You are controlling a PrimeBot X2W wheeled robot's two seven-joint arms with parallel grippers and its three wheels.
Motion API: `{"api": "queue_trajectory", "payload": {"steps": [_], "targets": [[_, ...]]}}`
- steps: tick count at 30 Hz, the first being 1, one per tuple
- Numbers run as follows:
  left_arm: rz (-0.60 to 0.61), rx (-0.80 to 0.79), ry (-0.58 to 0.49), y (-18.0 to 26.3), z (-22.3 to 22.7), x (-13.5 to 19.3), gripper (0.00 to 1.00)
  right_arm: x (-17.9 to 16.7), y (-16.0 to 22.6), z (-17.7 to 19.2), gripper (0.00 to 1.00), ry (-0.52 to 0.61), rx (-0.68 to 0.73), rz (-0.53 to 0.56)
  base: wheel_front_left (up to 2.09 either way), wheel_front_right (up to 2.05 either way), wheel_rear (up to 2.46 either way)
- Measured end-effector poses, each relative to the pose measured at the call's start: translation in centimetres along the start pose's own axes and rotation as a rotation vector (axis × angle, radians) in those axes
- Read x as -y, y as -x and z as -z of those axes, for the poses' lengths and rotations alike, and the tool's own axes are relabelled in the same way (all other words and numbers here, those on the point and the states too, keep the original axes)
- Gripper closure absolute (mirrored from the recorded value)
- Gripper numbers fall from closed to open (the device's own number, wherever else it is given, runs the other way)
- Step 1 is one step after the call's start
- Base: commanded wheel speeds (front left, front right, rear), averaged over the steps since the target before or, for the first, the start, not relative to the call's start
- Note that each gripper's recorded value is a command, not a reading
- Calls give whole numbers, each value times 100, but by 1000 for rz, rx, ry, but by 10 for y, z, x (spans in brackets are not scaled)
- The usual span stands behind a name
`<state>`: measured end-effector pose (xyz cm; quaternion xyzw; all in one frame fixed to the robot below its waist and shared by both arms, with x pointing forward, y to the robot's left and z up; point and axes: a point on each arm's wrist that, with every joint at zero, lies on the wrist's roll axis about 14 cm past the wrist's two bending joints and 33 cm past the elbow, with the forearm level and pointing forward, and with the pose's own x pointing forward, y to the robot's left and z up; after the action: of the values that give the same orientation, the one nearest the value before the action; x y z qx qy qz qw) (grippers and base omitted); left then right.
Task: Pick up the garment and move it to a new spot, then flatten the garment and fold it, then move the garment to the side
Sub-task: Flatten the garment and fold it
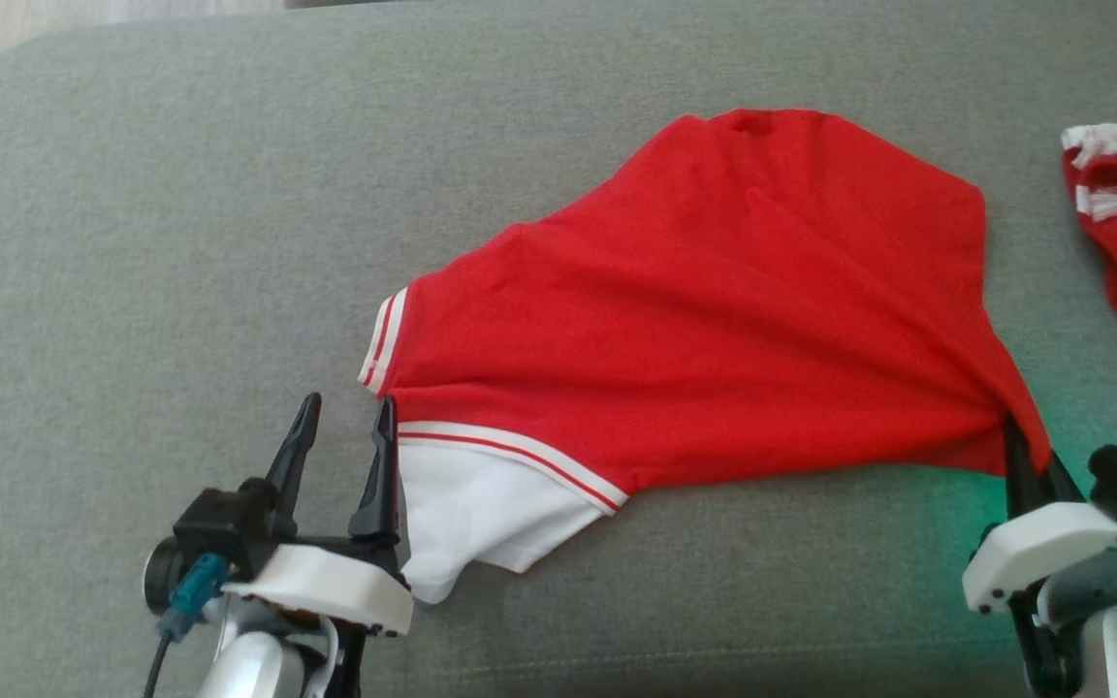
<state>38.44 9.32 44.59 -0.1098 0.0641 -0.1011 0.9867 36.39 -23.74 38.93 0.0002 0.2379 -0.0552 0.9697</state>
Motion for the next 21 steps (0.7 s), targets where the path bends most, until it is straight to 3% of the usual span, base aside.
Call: {"api": "queue_trajectory", "payload": {"steps": [1,2,13,21], "targets": [[3,1,-2,0,0,1,0,1,1,0,55,-1,-1,2,0,0,0],[7,1,-2,-1,0,2,0,2,2,1,0,1,-2,7,0,0,0],[53,17,-5,-4,-5,18,0,38,25,-22,0,10,93,109,0,0,0],[35,19,-3,1,-6,12,0,-36,2,-47,0,112,104,-103,0,0,0]]}}
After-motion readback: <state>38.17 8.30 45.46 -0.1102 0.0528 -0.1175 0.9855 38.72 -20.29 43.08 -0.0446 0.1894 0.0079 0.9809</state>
